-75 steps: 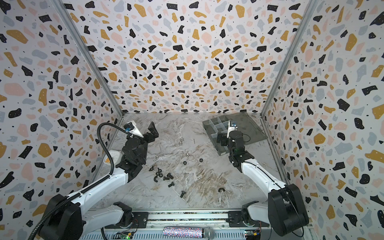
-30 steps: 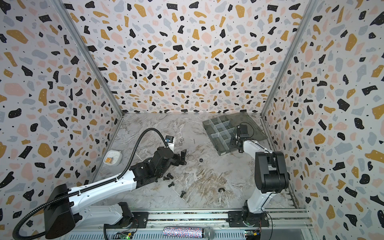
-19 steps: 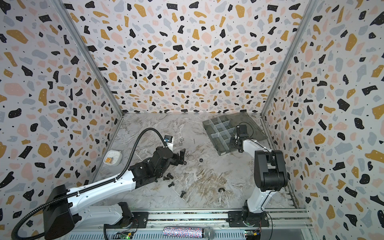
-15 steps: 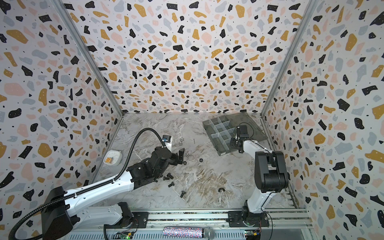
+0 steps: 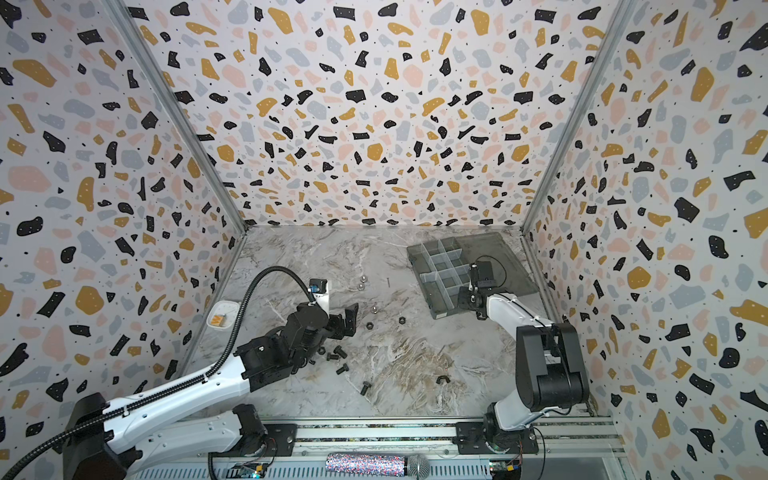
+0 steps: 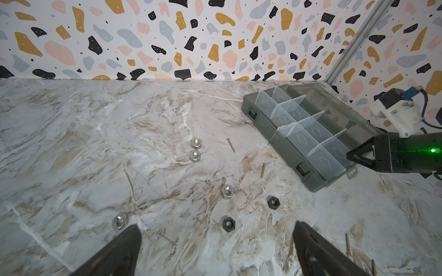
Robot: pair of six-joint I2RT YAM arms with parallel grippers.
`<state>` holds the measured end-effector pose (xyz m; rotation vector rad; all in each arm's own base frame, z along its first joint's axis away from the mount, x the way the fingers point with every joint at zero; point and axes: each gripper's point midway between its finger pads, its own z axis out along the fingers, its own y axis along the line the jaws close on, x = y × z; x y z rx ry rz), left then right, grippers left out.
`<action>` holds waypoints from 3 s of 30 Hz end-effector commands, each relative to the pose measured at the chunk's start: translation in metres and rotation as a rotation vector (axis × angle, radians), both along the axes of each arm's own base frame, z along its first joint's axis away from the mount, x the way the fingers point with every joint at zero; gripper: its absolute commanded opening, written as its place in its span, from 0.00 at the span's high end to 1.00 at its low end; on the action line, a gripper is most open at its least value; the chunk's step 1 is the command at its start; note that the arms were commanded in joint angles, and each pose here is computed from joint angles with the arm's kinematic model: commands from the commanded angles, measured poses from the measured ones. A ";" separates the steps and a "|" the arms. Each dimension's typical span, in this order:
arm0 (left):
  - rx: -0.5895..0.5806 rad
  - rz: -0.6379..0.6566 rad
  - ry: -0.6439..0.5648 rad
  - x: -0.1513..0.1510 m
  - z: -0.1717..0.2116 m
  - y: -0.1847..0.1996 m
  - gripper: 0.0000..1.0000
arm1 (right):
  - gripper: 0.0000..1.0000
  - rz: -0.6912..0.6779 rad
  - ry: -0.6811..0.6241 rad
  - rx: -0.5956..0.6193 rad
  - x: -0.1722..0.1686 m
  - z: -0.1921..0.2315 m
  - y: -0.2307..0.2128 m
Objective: Sort the screws and nuts into containers
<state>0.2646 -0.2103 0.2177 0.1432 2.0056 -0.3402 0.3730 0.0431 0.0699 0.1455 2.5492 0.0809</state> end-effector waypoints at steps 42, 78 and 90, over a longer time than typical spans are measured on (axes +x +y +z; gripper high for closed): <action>0.143 -0.156 0.096 -0.037 -0.023 -0.037 0.00 | 0.61 0.152 0.263 0.113 -0.159 -0.020 0.099; 0.069 -0.156 0.060 -0.042 -0.018 -0.030 0.00 | 0.82 -0.001 0.426 0.115 -0.144 -0.054 0.086; 0.083 -0.161 0.068 -0.042 -0.019 -0.031 0.00 | 0.96 0.045 0.459 0.041 -0.150 -0.053 0.084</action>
